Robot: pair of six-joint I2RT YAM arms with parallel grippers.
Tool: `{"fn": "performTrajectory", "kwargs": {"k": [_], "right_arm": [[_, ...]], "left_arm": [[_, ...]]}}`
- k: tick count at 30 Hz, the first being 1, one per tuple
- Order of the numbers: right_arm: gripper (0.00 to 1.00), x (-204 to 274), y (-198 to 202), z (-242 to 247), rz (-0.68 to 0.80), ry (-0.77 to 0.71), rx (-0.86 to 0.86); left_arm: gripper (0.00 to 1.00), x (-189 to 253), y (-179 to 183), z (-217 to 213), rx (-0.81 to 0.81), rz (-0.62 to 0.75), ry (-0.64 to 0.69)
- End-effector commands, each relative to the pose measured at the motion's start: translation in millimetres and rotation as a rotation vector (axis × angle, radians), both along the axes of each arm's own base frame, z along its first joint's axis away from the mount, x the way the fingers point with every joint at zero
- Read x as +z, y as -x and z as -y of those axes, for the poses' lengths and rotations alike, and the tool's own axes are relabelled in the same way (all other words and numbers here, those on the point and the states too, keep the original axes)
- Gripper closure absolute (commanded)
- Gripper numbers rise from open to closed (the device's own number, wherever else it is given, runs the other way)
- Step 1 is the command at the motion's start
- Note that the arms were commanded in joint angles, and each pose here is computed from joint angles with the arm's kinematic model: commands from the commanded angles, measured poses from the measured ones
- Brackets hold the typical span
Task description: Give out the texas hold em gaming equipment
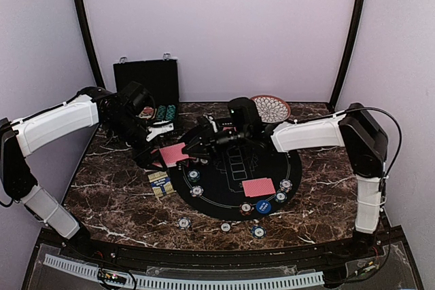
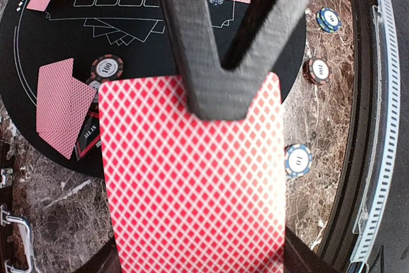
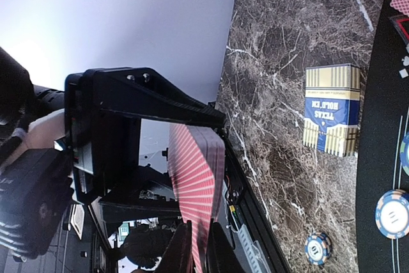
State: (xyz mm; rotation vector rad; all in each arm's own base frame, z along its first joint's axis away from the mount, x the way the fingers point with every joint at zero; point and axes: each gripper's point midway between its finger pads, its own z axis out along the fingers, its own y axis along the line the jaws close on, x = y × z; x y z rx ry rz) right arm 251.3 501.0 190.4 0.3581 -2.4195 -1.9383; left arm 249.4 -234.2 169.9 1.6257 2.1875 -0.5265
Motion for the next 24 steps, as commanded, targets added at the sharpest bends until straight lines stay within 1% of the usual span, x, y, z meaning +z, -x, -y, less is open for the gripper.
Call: {"fn": "performTrajectory", "kwargs": {"k": [1,5,9,10,11,12,13,15,19,24], "right_arm": [[0.94,31.8,-13.7,19.0,0.055,-0.058,-0.030],[1.00,30.8,-30.4,36.6,0.063,-0.031,-0.066],[1.00,32.4,-45.1,51.4,0.062,-0.029,-0.095],[0.97,33.7,-46.1,52.4,0.063,-0.031,-0.095],[0.84,33.7,-45.9,52.7,0.065,-0.025,-0.093],[0.73,32.9,-46.5,52.9,0.078,-0.017,-0.091],[0.68,32.6,-45.3,52.8,0.084,-0.014,-0.090],[0.60,31.3,-41.0,52.3,0.081,-0.022,-0.086],[0.53,21.4,-22.6,40.7,0.065,-0.026,-0.043],[0.53,12.9,3.2,19.1,0.042,-0.032,0.026]], "left_arm": [[1.00,7.0,2.2,-3.7,0.004,0.019,0.009],[1.00,6.5,1.8,-4.6,0.005,0.022,0.003],[1.00,6.4,1.5,-5.3,0.007,0.023,0.001],[1.00,6.4,1.5,-5.4,0.007,0.023,0.001],[1.00,6.6,1.8,-5.2,0.007,0.022,0.002],[1.00,7.3,2.2,-4.9,0.006,0.021,0.005],[1.00,7.5,2.3,-4.8,0.006,0.021,0.006],[1.00,8.8,2.5,-4.0,0.005,0.021,0.012],[1.00,9.8,1.9,-3.0,0.005,0.020,0.016],[1.00,10.5,0.8,-1.6,0.005,0.016,0.019]]}}
